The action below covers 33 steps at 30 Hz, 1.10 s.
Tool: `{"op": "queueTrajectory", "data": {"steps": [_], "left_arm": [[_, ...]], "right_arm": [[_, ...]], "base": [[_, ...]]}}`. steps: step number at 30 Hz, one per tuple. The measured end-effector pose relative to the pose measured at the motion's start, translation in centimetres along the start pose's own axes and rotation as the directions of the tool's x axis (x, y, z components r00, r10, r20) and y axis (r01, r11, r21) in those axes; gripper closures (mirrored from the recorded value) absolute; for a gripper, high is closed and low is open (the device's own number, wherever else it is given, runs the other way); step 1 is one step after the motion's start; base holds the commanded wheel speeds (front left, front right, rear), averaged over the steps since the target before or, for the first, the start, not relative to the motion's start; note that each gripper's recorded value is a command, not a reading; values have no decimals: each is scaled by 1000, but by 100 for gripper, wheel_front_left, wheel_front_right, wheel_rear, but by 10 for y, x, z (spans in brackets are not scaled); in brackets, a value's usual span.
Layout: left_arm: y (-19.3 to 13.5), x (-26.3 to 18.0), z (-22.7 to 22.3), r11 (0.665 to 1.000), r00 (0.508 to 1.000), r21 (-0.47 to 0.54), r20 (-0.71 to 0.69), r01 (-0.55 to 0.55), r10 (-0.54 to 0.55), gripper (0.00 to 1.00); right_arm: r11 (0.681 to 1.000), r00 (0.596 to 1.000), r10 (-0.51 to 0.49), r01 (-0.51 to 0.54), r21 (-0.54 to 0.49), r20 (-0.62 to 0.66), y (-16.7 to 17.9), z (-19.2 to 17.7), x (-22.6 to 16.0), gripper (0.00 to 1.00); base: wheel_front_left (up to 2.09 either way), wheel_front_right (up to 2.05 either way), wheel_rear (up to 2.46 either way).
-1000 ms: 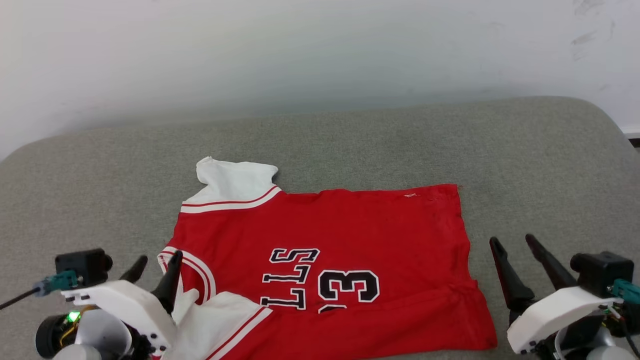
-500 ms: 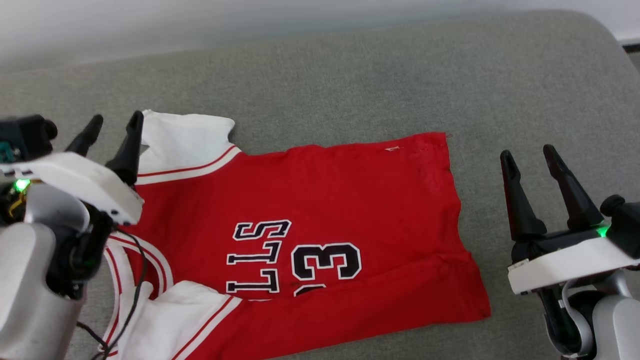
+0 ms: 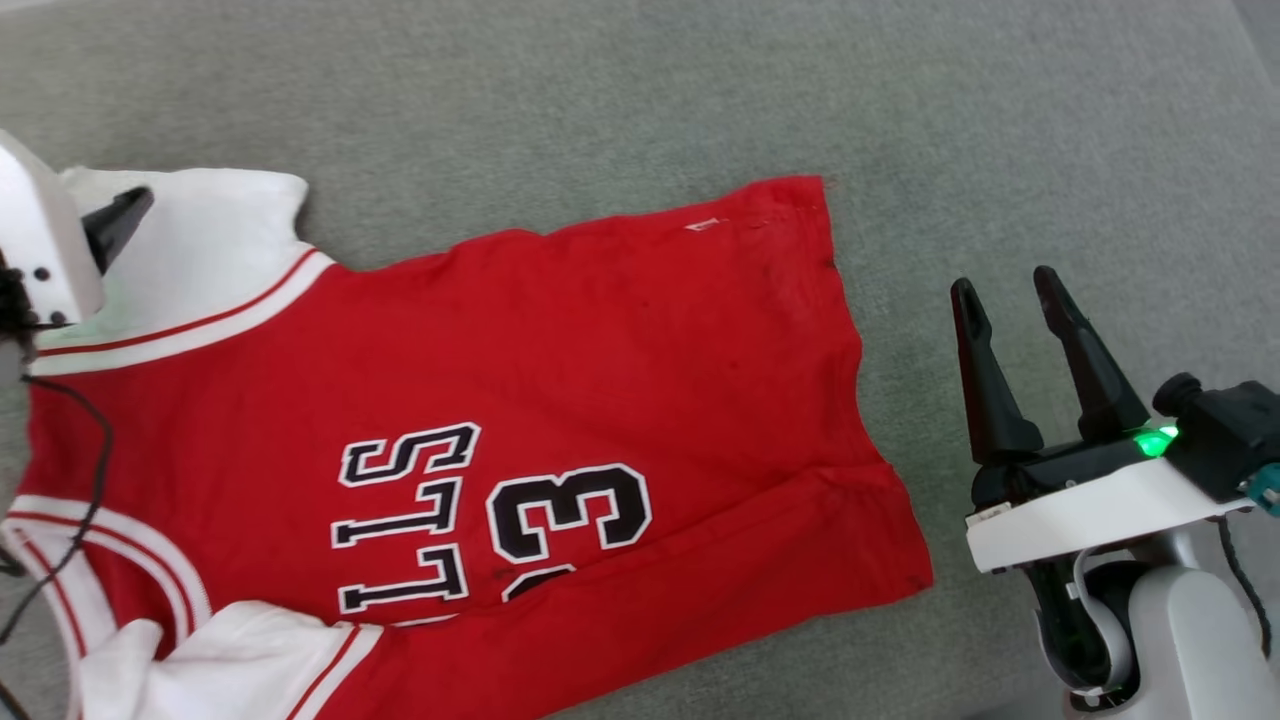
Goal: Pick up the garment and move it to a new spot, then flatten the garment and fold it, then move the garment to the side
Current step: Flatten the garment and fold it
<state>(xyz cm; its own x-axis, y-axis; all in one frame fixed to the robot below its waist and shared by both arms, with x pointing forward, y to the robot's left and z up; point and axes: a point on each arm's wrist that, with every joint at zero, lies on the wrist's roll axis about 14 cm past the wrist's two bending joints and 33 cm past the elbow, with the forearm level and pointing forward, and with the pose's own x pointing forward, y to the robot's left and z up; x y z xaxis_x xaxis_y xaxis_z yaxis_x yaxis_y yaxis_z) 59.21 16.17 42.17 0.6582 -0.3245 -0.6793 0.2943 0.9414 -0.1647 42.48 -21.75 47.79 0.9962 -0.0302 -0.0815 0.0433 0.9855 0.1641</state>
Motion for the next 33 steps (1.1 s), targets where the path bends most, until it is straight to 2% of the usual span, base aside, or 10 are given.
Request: {"op": "queueTrajectory", "data": {"steps": [7, 11, 12, 13, 14, 19, 24, 28, 33], "left_arm": [[28, 22, -40, 998, 962, 16, -265, -59, 61, 0], [29, 27, -53, 998, 927, 3, -370, -62, 59, 0], [26, 28, -56, 998, 922, -13, -384, -55, 46, 13], [24, 29, -57, 998, 921, -26, -388, -50, 36, 79], [23, 30, -58, 998, 921, -32, -388, -46, 30, 100], [15, 33, -58, 998, 941, -53, -337, -28, 8, 100], [12, 27, -41, 999, 978, -31, -207, -34, 27, 100], [2, 17, -16, 1000, 997, -9, -75, -17, 16, 100], [0, -4, 11, 1000, 997, 13, 74, -24, 23, 100]], "right_arm": [[999, 998, -43, 43, 16, -39, -13, -20, -2, 0], [997, 996, -66, 68, 26, -62, -20, -29, -5, 0], [997, 996, -69, 71, 31, -62, -21, -30, -5, 0], [997, 996, -69, 71, 36, -64, -21, -30, -5, 0], [997, 996, -68, 71, 41, -64, -21, -31, -4, 0], [992, 995, -66, 73, 98, -77, -19, -32, -2, 0], [988, 990, -41, 60, 141, -137, -16, -37, 8, 0], [991, 970, -1, 33, 130, -241, -19, -45, 25, 0], [994, 949, 73, -44, 102, -307, -9, -41, 61, 0]], "base": [[0, 0, 0], [0, 0, 0], [0, 0, 0], [0, 0, 0], [0, 0, 0], [0, 0, 0], [0, 0, 0], [0, 0, 0], [0, 0, 0]]}}
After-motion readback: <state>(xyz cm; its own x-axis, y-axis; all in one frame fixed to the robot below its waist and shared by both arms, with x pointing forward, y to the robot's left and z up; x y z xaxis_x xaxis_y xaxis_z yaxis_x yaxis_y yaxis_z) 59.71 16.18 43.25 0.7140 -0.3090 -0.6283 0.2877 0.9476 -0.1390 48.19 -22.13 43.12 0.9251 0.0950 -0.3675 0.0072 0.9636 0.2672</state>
